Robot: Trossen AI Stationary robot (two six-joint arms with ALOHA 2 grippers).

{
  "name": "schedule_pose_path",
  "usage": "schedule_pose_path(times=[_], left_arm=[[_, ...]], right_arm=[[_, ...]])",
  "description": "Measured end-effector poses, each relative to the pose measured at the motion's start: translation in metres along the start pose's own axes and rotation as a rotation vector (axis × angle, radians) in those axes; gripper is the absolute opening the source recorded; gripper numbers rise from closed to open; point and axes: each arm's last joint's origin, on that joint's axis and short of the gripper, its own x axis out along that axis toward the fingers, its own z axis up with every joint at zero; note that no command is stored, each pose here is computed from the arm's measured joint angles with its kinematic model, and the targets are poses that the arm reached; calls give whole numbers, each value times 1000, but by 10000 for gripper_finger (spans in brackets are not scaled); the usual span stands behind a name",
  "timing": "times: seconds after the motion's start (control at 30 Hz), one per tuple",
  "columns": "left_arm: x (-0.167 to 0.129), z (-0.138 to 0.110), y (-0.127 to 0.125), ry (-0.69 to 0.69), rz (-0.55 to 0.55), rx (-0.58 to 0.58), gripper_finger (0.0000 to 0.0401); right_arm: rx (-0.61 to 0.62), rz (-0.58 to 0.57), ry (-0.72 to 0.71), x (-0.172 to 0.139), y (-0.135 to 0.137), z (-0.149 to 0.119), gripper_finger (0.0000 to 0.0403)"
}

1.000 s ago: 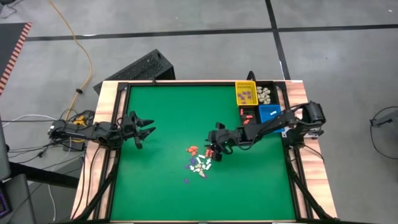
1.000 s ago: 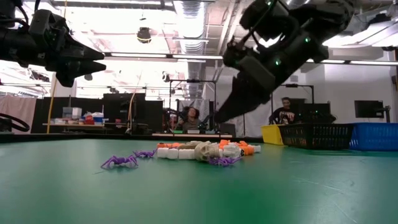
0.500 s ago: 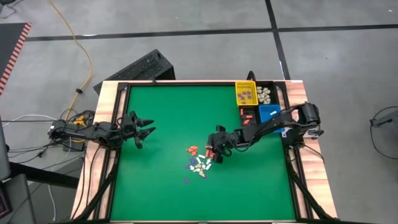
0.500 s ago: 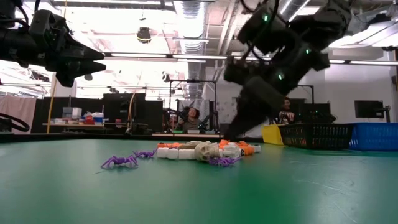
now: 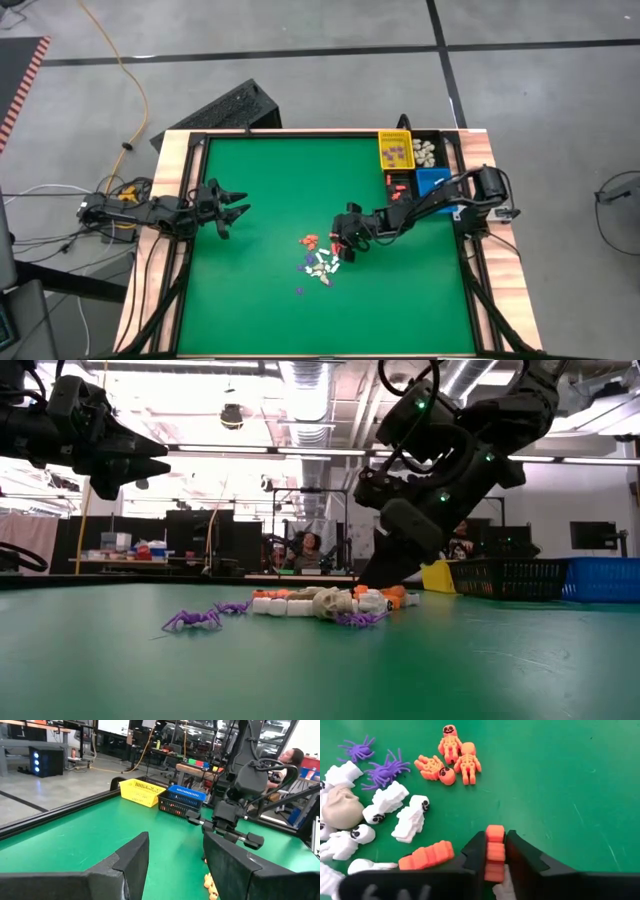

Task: Sort Halloween decoration
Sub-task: Put the orange skeleton toy into the bottom black basket

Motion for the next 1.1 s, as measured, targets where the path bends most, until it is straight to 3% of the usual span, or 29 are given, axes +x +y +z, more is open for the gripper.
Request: schedule_pose_path(times=[0.17,0.47,0.73,0.93,1.1], left_arm=[[0,0,0,0,0,0,178],[0,0,0,0,0,0,178],[0,0,0,0,0,0,178],[0,0,0,0,0,0,178],[0,0,0,0,0,0,178]], right_arm=[[20,-12,-26,-9,-8,8,30],[75,-108,-201,-49,-22,39,30],[247,-405,-182,-91,-43,38,34],[419,-678,-70,-121,-55,13,38],[553,-827,3,-137,-61,-7,39]])
